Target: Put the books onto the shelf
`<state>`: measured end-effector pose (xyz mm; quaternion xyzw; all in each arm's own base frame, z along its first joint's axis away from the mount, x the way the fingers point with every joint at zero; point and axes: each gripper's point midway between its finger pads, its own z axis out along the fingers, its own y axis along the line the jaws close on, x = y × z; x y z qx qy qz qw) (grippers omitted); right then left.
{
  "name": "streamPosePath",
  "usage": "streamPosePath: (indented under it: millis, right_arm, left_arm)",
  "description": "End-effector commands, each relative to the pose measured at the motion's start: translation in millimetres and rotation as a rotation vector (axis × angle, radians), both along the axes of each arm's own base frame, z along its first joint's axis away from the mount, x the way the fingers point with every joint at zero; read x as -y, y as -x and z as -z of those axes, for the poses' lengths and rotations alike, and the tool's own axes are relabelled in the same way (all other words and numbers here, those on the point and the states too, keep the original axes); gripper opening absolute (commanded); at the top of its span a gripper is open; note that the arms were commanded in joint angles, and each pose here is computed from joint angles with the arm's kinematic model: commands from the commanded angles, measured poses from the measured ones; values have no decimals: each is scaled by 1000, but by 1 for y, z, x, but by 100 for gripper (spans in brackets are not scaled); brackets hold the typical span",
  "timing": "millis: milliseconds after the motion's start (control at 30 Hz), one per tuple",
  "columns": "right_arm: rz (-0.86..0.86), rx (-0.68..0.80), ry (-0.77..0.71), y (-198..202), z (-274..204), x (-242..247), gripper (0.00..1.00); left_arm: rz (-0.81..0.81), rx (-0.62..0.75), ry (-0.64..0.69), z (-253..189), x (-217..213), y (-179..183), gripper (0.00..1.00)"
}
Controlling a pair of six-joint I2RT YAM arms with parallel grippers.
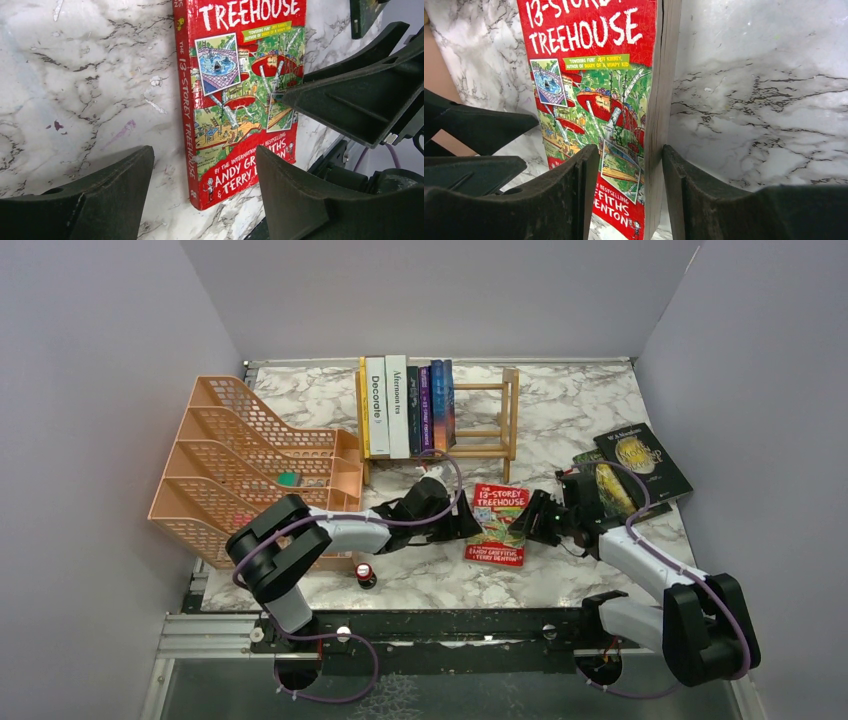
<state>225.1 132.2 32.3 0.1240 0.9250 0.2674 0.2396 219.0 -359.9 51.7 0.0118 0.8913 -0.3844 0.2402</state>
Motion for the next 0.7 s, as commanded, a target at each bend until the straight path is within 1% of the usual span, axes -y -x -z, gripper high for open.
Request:
streamPosePath:
  millis: [0, 200, 300, 467, 567, 667]
  right_arm:
    - [-37, 46, -49, -7, -11, -11, 53]
    - [-69, 74, -102, -14, -22, -21, 52]
    - [-94, 73, -136, -16, -26, -28, 53]
    - [-189, 117, -255, -15, -50, -49, 51]
    - [-234, 163, -319, -12, -68, -57, 48]
    - [-227, 185, -313, -13, -72, -56, 46]
  left_arm:
    - [-29, 29, 0, 3, 4, -9, 74]
    - [-3, -19, -23, 24, 10, -4, 68]
    - [16, -26, -23, 27, 14, -2, 61]
    - [13, -14, -31, 28, 12, -2, 52]
    - [17, -12, -33, 29, 13, -2, 48]
    - [20, -11, -35, 29, 13, -2, 47]
